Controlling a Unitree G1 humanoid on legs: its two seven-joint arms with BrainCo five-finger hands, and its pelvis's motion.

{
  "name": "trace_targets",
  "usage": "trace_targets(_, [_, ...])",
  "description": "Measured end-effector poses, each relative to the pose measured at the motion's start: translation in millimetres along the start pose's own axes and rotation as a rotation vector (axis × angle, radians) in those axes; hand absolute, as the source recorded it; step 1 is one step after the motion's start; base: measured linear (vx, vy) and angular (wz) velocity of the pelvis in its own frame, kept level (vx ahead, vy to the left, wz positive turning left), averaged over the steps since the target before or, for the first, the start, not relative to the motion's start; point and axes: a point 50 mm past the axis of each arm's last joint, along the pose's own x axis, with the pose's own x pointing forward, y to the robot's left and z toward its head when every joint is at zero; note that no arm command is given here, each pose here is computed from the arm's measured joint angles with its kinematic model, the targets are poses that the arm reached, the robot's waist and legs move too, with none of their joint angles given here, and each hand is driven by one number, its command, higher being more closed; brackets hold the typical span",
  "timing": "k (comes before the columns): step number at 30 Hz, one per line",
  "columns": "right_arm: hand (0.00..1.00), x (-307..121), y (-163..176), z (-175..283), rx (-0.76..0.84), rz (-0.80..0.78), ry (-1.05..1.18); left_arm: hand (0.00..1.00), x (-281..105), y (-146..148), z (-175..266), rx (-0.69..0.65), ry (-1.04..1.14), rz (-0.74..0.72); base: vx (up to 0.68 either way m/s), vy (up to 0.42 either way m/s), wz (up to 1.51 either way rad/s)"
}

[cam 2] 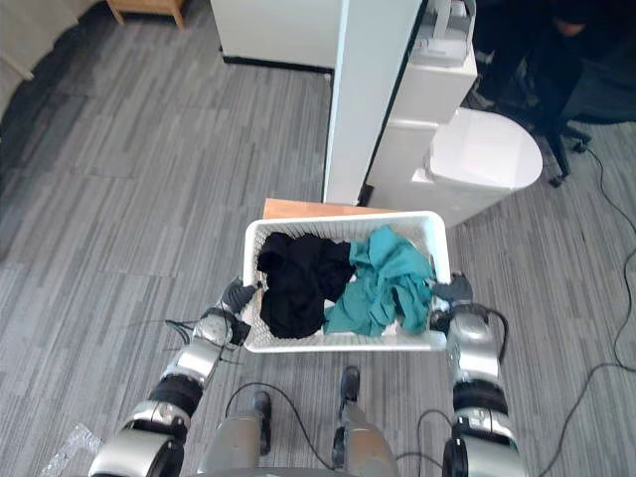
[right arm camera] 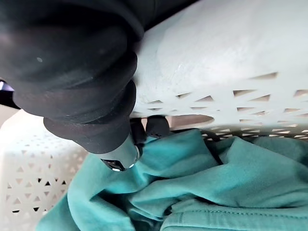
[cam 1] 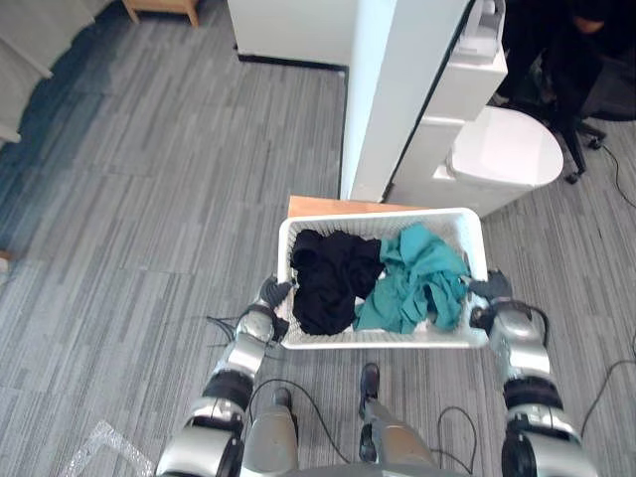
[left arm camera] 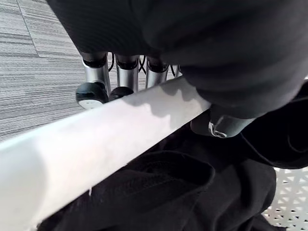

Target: Pick up the laundry basket with both hands and put the clothes into the washing machine.

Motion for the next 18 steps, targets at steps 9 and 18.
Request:
trace_targets(9, [1.00,-62.8,5.3,-94.7,0.075,-0.027,0.259,1.00,-48.0,-10.4,-53.4,-0.134,0.120,-0.036,0.01,0.018,-0.01])
trace_targets(18, [1.00,-85.1,11.3,-121.3,0.114,-0.014,0.356,1.00,-66.0,-6.2,-57.3,-0.179,0.126,-0.006,0.00,0.002,0.00])
